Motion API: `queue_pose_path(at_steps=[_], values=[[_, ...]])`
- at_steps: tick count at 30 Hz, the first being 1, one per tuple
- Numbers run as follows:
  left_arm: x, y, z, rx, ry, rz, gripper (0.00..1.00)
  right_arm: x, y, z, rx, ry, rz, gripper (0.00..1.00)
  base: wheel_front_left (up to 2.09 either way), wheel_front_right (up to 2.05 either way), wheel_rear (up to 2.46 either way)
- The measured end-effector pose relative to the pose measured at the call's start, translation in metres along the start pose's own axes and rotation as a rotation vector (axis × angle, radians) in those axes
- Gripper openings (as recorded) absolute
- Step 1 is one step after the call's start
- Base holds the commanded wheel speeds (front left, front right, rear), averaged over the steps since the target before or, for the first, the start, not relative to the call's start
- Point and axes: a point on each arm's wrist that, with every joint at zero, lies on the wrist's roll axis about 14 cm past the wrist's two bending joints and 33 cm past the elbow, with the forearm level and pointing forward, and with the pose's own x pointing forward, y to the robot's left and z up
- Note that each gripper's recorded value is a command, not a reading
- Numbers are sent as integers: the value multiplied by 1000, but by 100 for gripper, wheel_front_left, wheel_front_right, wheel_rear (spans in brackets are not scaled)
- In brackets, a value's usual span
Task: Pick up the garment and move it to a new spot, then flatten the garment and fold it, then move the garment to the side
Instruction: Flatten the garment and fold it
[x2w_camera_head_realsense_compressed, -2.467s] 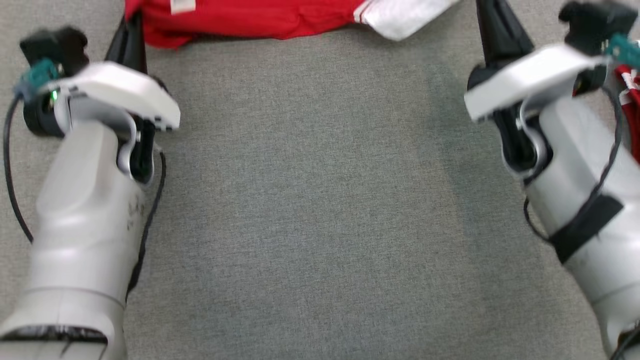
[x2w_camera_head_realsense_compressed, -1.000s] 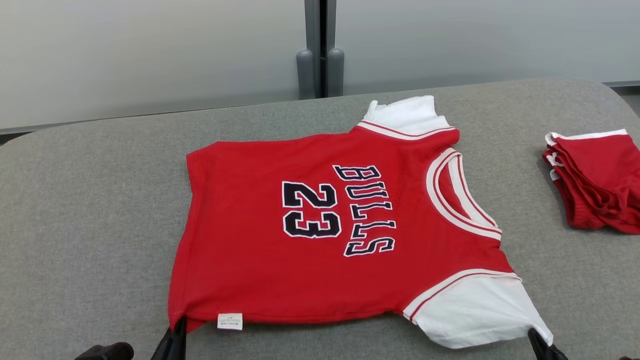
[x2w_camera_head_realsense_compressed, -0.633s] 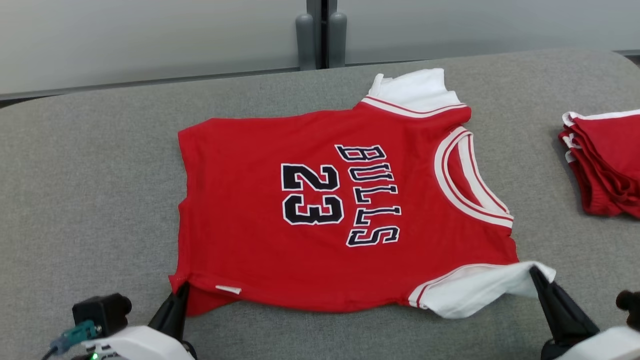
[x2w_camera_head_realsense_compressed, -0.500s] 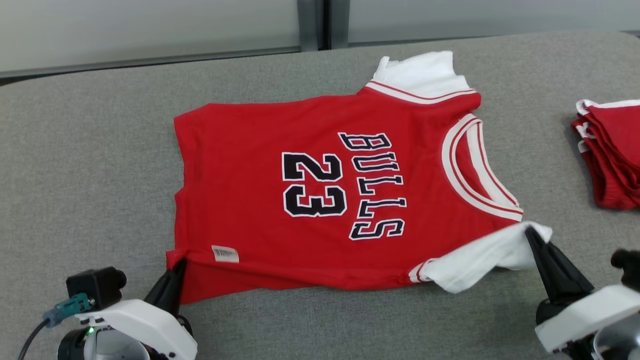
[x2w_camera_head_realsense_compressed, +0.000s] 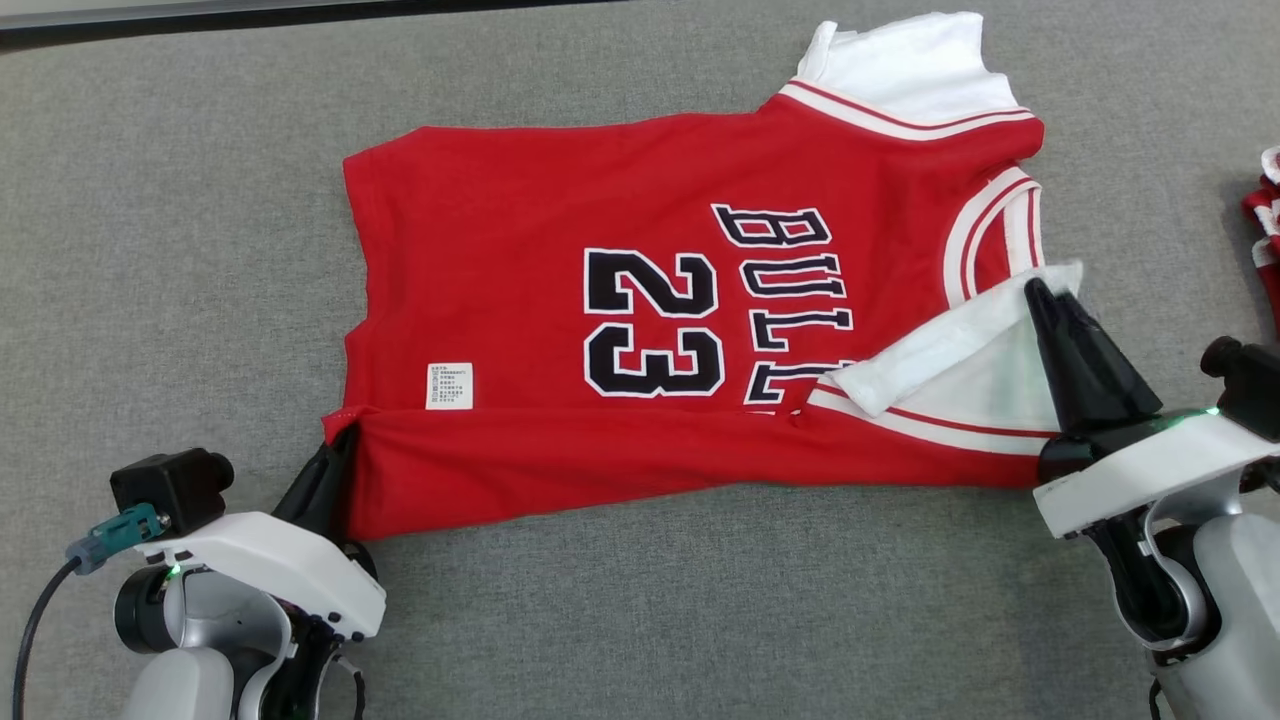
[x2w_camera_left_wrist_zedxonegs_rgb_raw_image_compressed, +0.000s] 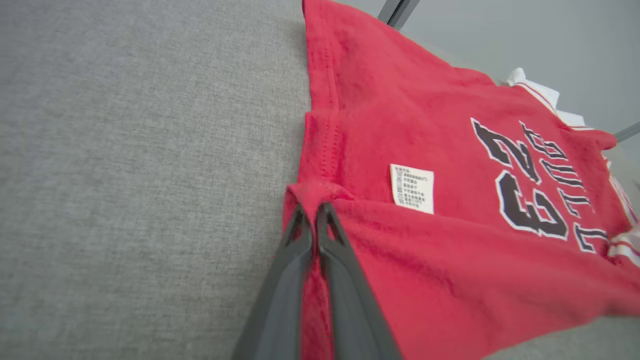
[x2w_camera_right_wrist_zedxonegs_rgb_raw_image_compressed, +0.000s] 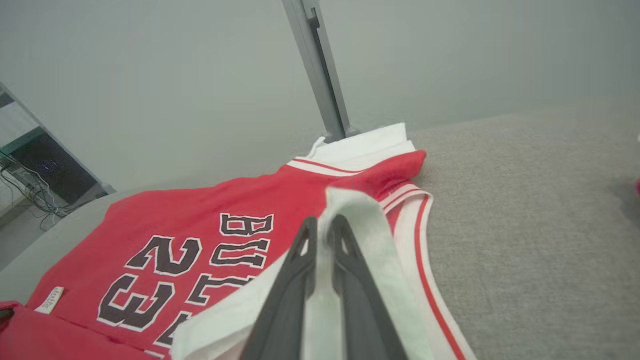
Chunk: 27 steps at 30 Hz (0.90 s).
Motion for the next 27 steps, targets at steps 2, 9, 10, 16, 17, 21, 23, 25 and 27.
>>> queue_pose_path(at_steps=[2,9,10,16,17,21,23,25,27], values=[[2,2,-2,-6,-12,7,100,3,2,3,-3,-44,9,100,0,0,0],[-3,-5,28,51,-236,15,100,-6,-12,23,-97,-181,-28,100,0,0,0],[-5,-7,34,58,-277,17,100,-8,-13,29,-118,-207,-37,100,0,0,0],[-22,-20,67,137,-497,14,100,-33,-10,47,-206,-291,-89,100,0,0,0],[-25,-22,71,152,-519,12,100,-38,-8,48,-211,-296,-96,100,0,0,0],[-37,-26,72,212,-546,16,100,-62,-3,43,-226,-288,-122,100,0,0,0],[-43,-24,62,237,-524,26,100,-74,-1,39,-226,-273,-133,100,0,0,0],[-49,-23,53,246,-505,30,100,-84,1,36,-229,-255,-141,100,0,0,0],[-52,-23,49,253,-497,29,100,-89,2,33,-226,-244,-146,100,0,0,0]])
